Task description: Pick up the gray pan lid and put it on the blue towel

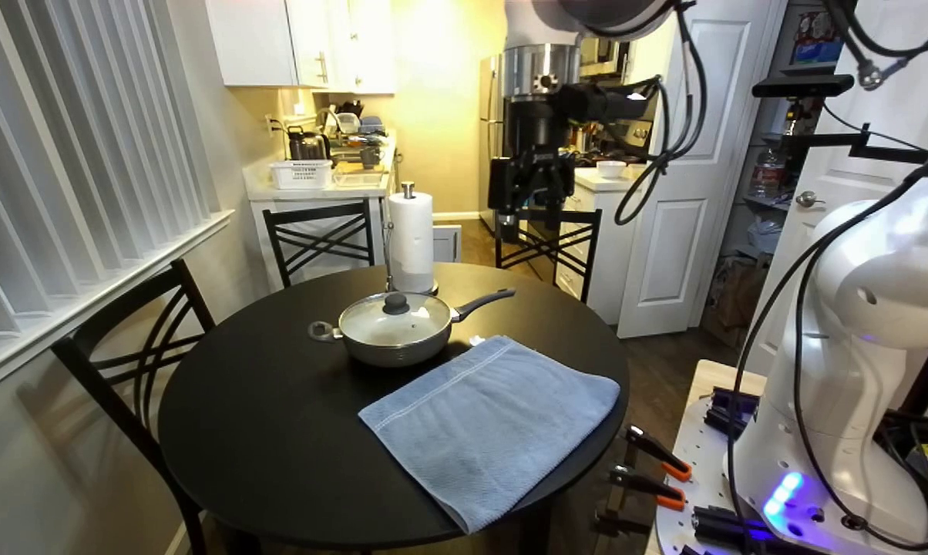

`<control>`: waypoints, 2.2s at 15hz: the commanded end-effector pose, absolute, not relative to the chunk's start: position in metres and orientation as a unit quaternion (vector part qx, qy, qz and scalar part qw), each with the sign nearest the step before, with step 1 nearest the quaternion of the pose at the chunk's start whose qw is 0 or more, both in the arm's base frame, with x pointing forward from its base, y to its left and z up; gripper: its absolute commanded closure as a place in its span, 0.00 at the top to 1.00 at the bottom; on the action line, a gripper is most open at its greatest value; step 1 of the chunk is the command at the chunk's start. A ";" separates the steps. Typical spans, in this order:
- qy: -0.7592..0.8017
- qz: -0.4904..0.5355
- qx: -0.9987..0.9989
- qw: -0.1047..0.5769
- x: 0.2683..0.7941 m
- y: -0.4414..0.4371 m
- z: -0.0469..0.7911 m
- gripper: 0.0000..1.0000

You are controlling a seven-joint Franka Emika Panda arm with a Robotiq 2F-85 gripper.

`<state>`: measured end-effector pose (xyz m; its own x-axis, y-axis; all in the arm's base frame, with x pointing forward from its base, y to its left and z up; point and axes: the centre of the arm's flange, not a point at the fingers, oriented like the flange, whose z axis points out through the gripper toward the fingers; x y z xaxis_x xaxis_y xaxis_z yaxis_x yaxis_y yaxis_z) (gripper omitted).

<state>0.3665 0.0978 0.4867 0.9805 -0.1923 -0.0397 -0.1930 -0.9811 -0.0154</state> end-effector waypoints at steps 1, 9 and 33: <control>0.084 0.000 -0.996 -0.009 0.454 0.118 0.472 1.00; 0.140 -0.007 -0.990 0.001 0.563 0.064 0.461 1.00; 0.200 -0.003 -0.980 -0.020 0.724 0.011 0.262 1.00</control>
<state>0.6909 0.0086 0.2677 0.9319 -0.3625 -0.0120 -0.3616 -0.9311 0.0473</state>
